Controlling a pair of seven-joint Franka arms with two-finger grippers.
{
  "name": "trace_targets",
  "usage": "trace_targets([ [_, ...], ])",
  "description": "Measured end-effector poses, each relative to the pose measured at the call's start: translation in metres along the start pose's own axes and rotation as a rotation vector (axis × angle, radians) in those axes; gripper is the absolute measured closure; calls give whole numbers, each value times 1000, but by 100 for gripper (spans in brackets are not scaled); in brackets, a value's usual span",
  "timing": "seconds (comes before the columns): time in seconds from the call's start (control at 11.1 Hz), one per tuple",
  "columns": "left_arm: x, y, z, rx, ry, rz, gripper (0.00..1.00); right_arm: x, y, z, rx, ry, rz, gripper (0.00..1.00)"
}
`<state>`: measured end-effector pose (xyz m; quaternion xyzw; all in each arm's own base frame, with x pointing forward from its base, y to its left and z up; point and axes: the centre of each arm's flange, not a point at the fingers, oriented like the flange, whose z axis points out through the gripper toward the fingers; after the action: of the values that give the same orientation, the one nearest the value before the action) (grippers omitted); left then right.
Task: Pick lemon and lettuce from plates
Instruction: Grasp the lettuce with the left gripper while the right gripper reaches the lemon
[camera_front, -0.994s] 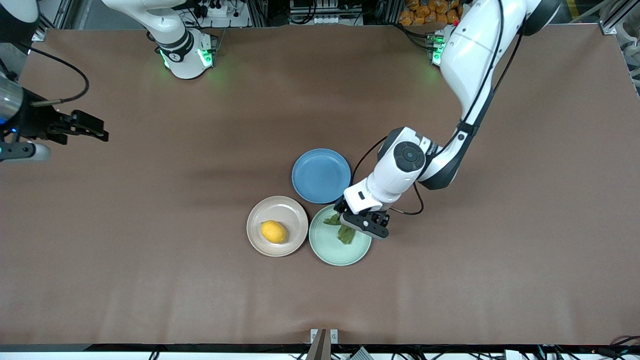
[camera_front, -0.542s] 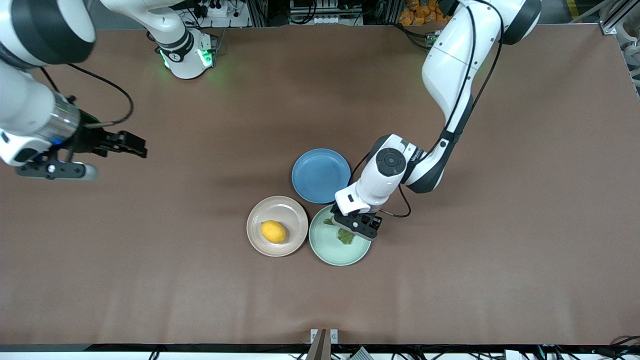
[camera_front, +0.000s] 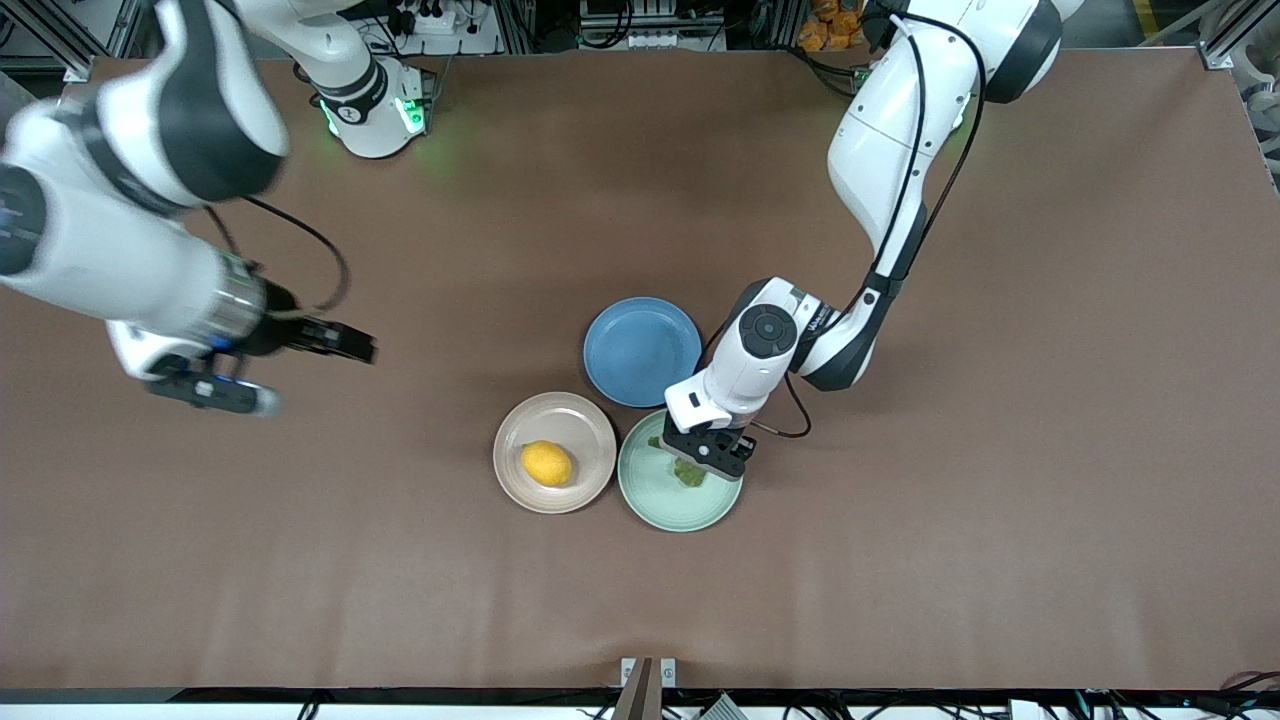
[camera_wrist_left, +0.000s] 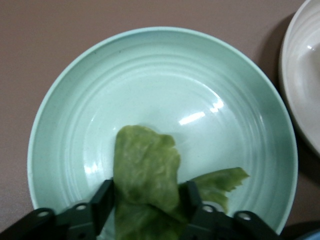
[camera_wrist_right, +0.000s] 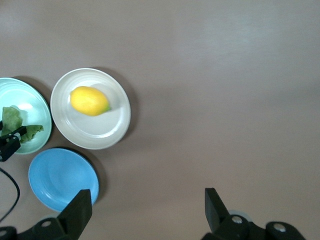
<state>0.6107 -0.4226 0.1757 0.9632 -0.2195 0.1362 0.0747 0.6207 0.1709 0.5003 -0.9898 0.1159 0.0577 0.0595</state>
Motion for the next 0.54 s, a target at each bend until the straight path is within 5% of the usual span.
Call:
trace_targets([
  [0.36,9,2,-9,-3,23,-53,89,15,-63,90,-3,43,-24,0],
  [0.54,16,2,-19,-3,23,-75,96,21,-82,128,2,70,-45,0],
])
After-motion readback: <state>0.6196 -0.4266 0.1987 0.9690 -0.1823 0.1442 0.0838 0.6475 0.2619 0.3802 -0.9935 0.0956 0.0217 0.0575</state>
